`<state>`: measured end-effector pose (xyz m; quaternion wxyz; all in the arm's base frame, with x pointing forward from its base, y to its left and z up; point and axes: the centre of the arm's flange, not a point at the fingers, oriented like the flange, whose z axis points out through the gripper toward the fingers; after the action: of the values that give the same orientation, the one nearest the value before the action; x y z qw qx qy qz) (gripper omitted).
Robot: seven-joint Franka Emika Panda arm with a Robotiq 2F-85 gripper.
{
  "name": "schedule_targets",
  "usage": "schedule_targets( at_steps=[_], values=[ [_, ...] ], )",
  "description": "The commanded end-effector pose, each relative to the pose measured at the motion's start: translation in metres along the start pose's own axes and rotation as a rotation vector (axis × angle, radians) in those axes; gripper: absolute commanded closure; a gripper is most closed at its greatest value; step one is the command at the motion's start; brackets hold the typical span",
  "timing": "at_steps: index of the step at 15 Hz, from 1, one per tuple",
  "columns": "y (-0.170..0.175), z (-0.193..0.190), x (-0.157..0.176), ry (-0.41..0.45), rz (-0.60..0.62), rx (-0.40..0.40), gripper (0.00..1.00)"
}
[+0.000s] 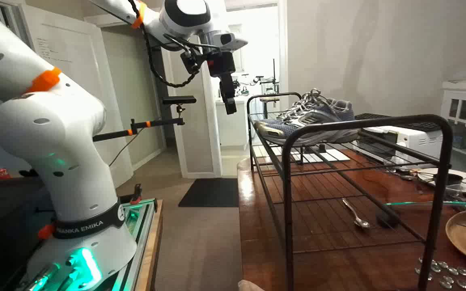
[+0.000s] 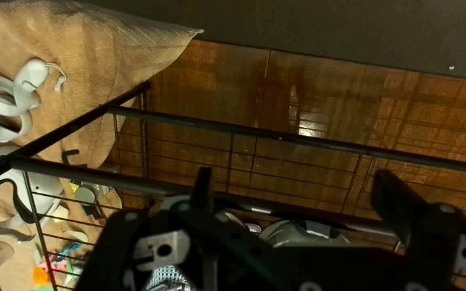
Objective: Rotate the sneakers on the topmost shelf.
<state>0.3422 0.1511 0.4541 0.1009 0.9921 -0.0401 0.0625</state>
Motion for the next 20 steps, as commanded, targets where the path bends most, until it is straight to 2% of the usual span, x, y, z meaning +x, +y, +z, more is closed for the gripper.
schedule_targets(
  at_steps=[1,6,7,9,13,16,20],
  values=[
    [0.000,0.000,0.000,0.000,0.000,0.000,0.00],
    [0.000,0.000,0.000,0.000,0.000,0.000,0.00],
    [0.001,0.006,0.010,0.019,0.041,-0.020,0.00],
    [0.008,0.012,0.036,0.116,0.142,-0.029,0.00],
    [0.024,0.013,0.087,0.292,0.319,0.008,0.00],
    [0.029,0.013,0.115,0.374,0.403,0.045,0.00],
    [0.030,0.006,0.144,0.417,0.437,0.090,0.00]
  ],
)
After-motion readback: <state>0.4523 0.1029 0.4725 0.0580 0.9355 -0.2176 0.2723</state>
